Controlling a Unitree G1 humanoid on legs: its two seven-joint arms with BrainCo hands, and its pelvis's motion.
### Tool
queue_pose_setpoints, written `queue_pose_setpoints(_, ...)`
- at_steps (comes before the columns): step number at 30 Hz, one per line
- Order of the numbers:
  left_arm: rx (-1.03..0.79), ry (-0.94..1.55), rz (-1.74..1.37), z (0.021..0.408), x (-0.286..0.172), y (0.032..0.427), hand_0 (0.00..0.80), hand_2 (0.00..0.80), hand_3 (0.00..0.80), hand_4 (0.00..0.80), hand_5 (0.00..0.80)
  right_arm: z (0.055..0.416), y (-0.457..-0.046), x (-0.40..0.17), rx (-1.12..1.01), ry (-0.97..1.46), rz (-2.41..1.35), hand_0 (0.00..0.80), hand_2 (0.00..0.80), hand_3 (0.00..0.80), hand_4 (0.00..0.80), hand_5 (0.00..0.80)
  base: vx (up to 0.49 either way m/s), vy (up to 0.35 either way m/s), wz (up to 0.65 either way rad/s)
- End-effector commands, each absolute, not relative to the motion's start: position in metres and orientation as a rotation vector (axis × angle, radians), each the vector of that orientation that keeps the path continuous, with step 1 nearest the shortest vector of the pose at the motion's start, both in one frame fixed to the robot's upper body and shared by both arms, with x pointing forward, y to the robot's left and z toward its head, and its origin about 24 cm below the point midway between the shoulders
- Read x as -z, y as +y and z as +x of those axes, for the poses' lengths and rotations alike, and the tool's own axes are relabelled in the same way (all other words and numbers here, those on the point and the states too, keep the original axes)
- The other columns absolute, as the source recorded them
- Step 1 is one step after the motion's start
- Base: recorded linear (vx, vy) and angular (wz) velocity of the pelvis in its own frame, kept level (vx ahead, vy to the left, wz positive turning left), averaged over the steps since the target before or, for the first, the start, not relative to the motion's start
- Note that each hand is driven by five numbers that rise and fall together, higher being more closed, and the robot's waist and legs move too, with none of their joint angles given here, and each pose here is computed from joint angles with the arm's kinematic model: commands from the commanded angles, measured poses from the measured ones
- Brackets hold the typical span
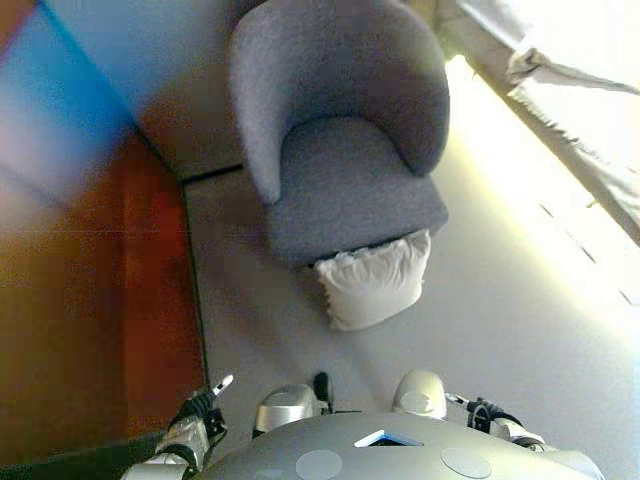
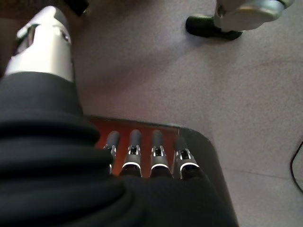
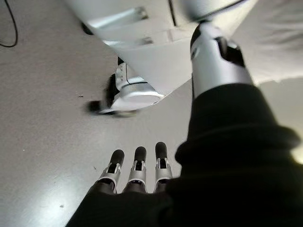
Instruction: Pick up the cushion and take it to the sofa
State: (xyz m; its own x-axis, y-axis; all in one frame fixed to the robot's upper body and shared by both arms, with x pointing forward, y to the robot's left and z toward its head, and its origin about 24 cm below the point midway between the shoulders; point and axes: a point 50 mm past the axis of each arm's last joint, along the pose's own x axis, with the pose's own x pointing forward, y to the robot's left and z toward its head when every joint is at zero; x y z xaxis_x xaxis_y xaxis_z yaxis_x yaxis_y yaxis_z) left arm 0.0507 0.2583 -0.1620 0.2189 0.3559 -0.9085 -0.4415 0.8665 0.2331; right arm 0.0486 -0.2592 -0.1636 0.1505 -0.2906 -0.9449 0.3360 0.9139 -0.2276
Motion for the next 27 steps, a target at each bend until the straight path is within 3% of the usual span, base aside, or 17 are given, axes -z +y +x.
queue_pose_setpoints(1, -0.582, 1.2, -0.106, 0.055, 0.161, 0.261, 0.0, 0.0, 0.0, 0.0, 0.0, 0.05, -0.247, 0.167, 0.4, 1.393, 0.018, 0.0, 0.0, 0.0, 0.0, 0.0, 0.341, -0.159, -0.04)
queue_pose_setpoints(11, -0.575, 1.286, -0.075, 0.026, 0.166, 0.252, 0.0, 0.0, 0.0, 0.0, 0.0, 0.027, -0.234, 0.172, 0.423, 1.497, 0.089, 0.0, 0.0, 0.0, 0.0, 0.0, 0.444, -0.2, 0.42)
queue_pose_setpoints(18, -0.542, 1.238, -0.107, 0.031, 0.166, 0.247, 0.0, 0.0, 0.0, 0.0, 0.0, 0.025, -0.243, 0.17, 0.402, 1.477, 0.037, 0.0, 0.0, 0.0, 0.0, 0.0, 0.321, -0.224, 0.23)
queue_pose_setpoints(27, -0.446, 1.152, -0.059, 0.058, 0.163, 0.245, 0.0, 0.0, 0.0, 0.0, 0.0, 0.068, -0.259, 0.161, 0.481, 1.307, 0.08, 0.0, 0.0, 0.0, 0.0, 0.0, 0.161, -0.003, 0.35)
